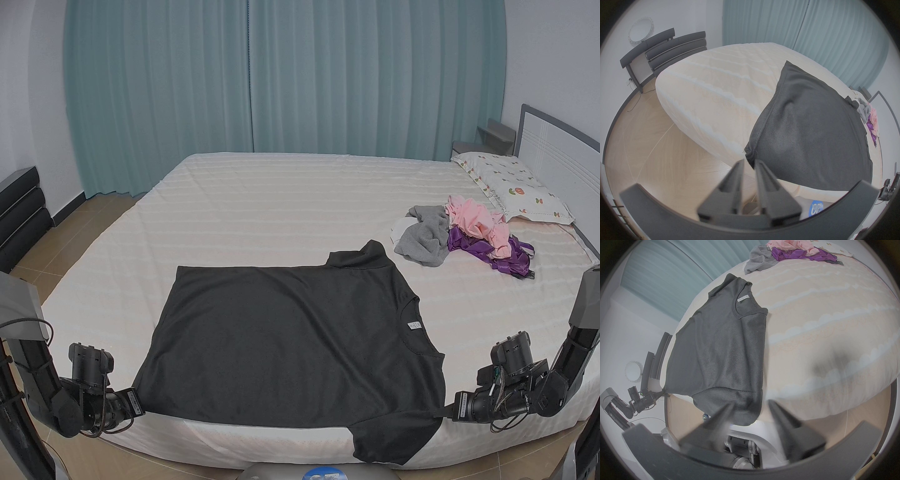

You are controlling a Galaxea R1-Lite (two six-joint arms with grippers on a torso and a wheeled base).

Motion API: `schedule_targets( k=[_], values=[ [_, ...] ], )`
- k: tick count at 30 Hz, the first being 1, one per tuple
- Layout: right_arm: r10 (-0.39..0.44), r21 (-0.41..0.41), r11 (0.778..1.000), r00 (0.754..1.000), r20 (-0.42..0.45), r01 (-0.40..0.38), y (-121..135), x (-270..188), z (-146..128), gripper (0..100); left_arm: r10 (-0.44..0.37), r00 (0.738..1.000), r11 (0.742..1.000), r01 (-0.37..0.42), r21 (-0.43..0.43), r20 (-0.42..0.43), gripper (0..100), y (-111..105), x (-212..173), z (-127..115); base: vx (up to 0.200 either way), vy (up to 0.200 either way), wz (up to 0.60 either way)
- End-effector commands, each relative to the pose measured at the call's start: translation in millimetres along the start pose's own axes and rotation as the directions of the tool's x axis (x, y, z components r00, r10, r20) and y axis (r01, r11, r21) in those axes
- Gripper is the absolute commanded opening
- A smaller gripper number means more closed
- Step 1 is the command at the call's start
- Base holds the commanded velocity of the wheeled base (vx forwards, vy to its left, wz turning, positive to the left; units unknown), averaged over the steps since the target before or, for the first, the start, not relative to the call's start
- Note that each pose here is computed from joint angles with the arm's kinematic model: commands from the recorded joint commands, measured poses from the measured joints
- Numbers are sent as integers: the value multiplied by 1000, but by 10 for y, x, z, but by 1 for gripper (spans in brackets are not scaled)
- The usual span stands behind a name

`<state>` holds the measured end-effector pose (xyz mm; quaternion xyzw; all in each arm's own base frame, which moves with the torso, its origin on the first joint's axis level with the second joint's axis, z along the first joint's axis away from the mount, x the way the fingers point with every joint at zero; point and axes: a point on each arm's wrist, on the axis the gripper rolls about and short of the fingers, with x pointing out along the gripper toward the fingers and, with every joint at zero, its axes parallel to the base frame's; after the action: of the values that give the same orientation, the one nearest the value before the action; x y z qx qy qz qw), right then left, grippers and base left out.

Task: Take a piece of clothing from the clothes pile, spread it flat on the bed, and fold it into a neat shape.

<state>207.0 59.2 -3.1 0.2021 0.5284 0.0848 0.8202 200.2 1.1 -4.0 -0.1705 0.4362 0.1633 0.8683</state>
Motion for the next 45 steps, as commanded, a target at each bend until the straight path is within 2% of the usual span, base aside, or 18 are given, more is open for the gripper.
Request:
schedule_targets(
  k=[1, 2, 6, 11, 15, 22, 26, 30, 45],
  values=[
    [7, 6, 1000, 1000, 8, -7, 12, 8, 29, 100, -4, 1000, 1000, 4, 0, 4, 100, -8, -6, 2, 0, 0, 0],
    [7, 6, 1000, 1000, 8, -7, 12, 8, 29, 100, -4, 1000, 1000, 4, 0, 4, 100, -8, -6, 2, 0, 0, 0],
    [57, -10, 998, 993, 105, -56, 122, -106, 205, 100, -37, 999, 999, 37, -8, 23, 100, -19, -61, 38, 0, 0, 0],
    [119, 3, 993, 982, 145, -121, 259, -218, 216, 100, -71, 991, 997, 74, -28, 113, 100, -22, -202, 171, 0, 0, 0],
    [130, 7, 991, 982, 139, -133, 285, -266, 155, 100, -105, 983, 994, 109, -22, 153, 100, -43, -274, 228, 0, 0, 0],
    [121, 17, 992, 985, 122, -124, 256, -273, 102, 100, -145, 978, 988, 150, -22, 150, 100, -78, -266, 257, 0, 0, 0],
    [113, 22, 993, 987, 111, -116, 225, -288, 56, 100, -151, 972, 982, 168, -84, 182, 100, -121, -255, 339, 0, 0, 0],
    [115, 23, 993, 987, 111, -119, 221, -287, 50, 100, -149, 974, 981, 167, -96, 169, 100, -115, -251, 323, 0, 0, 0],
    [116, 20, 993, 987, 112, -119, 220, -292, 32, 100, -147, 975, 982, 164, -96, 164, 100, -118, -236, 318, 0, 200, 0]
  ],
)
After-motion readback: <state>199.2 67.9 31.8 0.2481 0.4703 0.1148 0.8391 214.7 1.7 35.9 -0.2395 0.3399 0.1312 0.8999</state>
